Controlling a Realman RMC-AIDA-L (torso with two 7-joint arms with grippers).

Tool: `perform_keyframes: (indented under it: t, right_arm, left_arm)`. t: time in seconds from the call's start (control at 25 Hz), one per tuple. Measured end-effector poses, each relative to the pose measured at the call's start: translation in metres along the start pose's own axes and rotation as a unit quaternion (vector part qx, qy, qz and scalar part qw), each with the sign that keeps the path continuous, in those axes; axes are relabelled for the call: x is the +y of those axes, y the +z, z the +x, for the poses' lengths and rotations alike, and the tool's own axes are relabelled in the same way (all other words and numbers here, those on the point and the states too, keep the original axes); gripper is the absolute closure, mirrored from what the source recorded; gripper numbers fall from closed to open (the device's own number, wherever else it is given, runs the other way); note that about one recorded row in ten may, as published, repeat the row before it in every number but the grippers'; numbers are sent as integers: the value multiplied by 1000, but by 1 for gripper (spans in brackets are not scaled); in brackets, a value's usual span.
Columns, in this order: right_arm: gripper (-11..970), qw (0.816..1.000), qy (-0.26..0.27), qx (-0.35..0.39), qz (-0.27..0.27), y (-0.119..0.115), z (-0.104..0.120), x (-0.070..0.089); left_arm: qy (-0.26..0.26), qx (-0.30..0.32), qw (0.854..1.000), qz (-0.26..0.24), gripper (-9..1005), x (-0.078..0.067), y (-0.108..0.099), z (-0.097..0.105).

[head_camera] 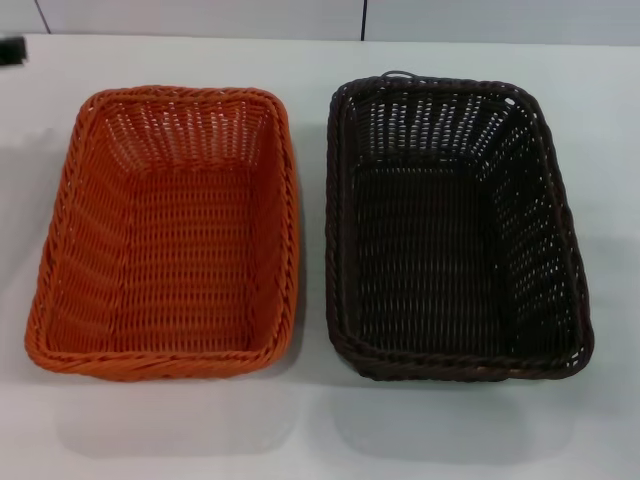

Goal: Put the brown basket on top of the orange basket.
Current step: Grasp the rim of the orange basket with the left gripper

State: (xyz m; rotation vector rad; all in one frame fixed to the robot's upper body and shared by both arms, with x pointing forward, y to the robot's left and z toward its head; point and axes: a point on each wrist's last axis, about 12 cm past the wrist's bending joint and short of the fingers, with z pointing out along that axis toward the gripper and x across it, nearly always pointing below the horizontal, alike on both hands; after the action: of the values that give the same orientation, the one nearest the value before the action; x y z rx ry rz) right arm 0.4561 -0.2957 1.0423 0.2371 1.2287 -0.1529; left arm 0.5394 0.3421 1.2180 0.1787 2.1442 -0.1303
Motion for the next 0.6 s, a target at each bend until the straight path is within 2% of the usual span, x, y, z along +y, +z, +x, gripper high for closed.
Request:
perform_keyframes:
  t: [0.12,0.16,0.36,0.6]
  right_arm:
    - [170,1000,0,1,0,0,0,0]
    - [170,1000,0,1,1,-1,0,-1]
    - [171,1000,-1,2,1,-1,0,-1]
    - [171,1000,-2,2,1,-1,1,-1]
  left_arm:
    - [-6,40,999,21,166,-8,2,10]
    - [-3,65,997,33,167,-17,5,18]
    - [11,117,993,32,168,-31,13,33]
    - [12,137,990,32,170,-35,17,41]
